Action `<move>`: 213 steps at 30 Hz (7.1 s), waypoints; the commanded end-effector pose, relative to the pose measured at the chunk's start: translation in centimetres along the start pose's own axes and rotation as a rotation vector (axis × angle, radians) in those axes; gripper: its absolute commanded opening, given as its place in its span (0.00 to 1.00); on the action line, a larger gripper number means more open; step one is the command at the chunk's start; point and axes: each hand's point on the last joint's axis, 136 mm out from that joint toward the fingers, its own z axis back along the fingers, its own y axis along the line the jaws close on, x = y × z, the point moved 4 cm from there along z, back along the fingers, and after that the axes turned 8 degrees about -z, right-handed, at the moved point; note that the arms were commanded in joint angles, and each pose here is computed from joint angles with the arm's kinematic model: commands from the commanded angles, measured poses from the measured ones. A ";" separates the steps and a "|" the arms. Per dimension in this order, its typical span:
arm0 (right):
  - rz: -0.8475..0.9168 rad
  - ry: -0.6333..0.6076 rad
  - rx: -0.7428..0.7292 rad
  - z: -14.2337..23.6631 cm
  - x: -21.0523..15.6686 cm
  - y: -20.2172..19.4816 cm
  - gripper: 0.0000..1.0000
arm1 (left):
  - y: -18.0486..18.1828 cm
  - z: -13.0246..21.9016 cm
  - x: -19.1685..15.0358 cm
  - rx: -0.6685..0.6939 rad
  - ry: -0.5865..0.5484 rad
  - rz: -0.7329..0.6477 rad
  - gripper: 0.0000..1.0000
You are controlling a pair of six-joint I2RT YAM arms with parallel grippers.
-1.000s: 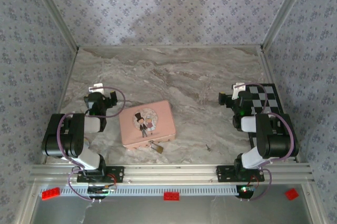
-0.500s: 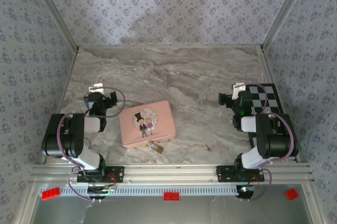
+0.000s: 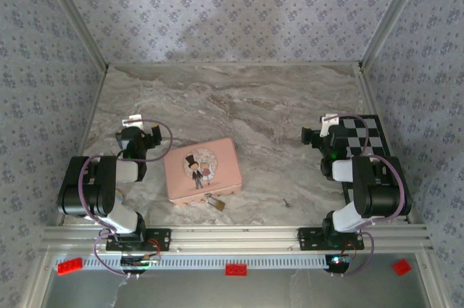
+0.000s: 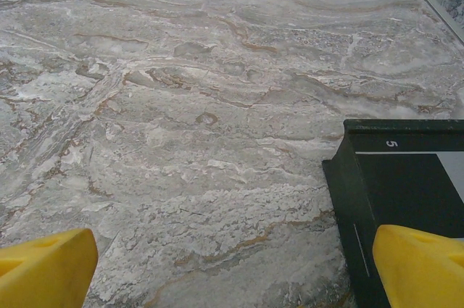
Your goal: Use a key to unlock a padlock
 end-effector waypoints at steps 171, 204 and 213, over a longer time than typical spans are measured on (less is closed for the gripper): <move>-0.484 0.129 0.974 20.7 12.6 24.2 0.00 | -22.0 24.4 15.4 -1.385 0.037 0.552 1.00; -0.420 0.179 1.023 19.5 11.7 28.6 0.00 | -25.9 25.4 15.2 -1.561 0.193 0.752 1.00; -0.353 0.139 0.905 18.3 10.5 26.0 0.00 | -25.8 25.1 14.9 -1.522 0.199 0.743 1.00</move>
